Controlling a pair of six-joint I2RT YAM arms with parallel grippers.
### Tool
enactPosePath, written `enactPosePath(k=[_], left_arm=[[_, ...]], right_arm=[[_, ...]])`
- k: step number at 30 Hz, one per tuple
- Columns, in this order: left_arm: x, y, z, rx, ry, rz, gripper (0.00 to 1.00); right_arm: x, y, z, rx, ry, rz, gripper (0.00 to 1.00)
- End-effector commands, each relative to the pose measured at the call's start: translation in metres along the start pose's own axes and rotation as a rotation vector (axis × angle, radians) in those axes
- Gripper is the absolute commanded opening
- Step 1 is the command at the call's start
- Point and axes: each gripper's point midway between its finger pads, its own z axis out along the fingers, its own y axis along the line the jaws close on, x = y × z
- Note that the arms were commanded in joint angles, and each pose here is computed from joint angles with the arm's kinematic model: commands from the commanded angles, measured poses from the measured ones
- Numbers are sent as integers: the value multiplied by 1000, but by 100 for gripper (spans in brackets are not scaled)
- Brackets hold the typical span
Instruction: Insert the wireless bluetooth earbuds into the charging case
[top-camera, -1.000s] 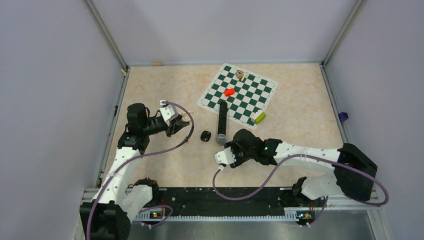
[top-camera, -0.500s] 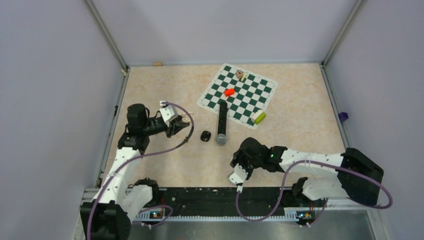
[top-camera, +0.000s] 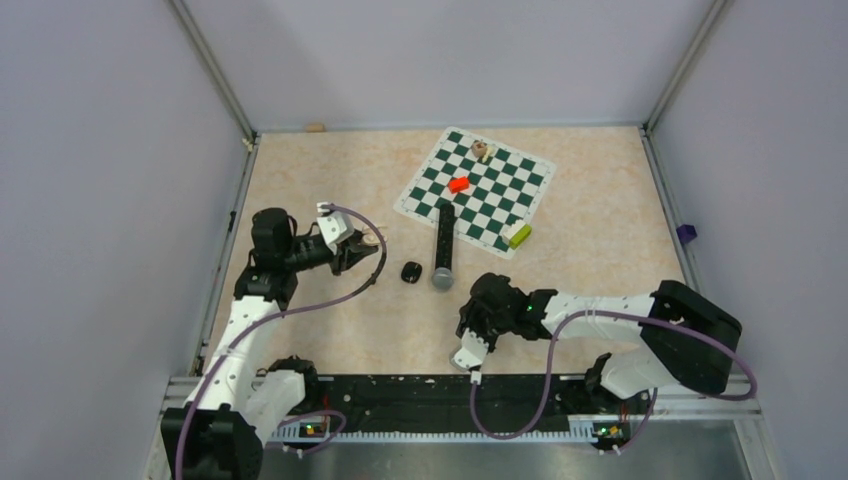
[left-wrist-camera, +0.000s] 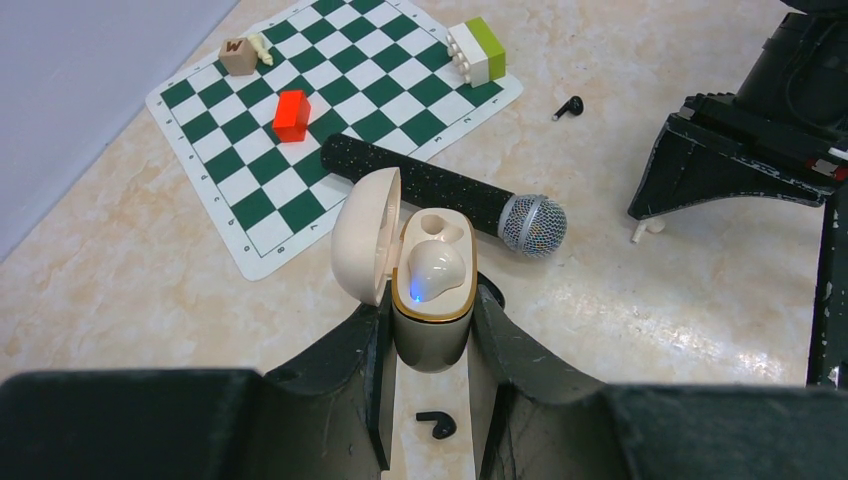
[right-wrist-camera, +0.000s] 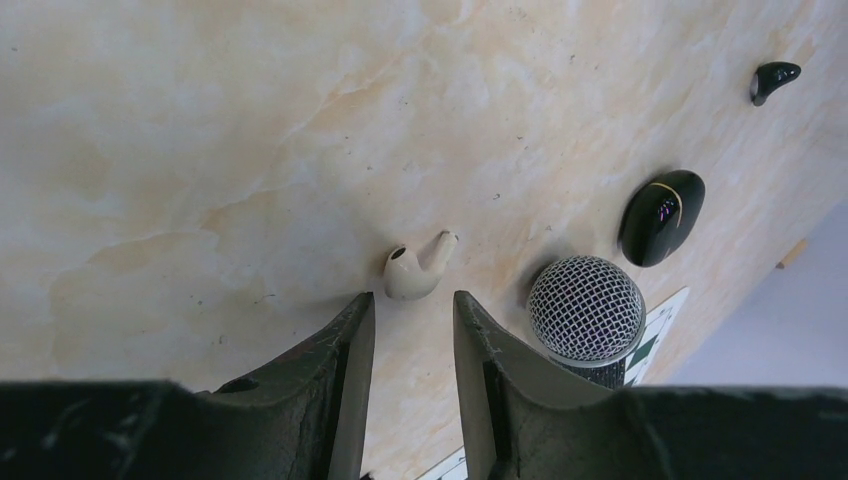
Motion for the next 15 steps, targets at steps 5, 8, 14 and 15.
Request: enactPosePath(k=[5,8,14,15], left_arm=[[-9,-1,-2,7,-33,40,0],[-9,-1,-1,8,-34,42,0],[-7,-2,-1,10,-33,38,0],[-8,-1,-2,8,-34,41,0]], right_arm=[[-5,3,6,-33,-56,5,35],[-8,6,7,-46,-71,9,35],[-8,8,13,-61,-76,29,31],[-8,8,13,-59,-76,36,28]])
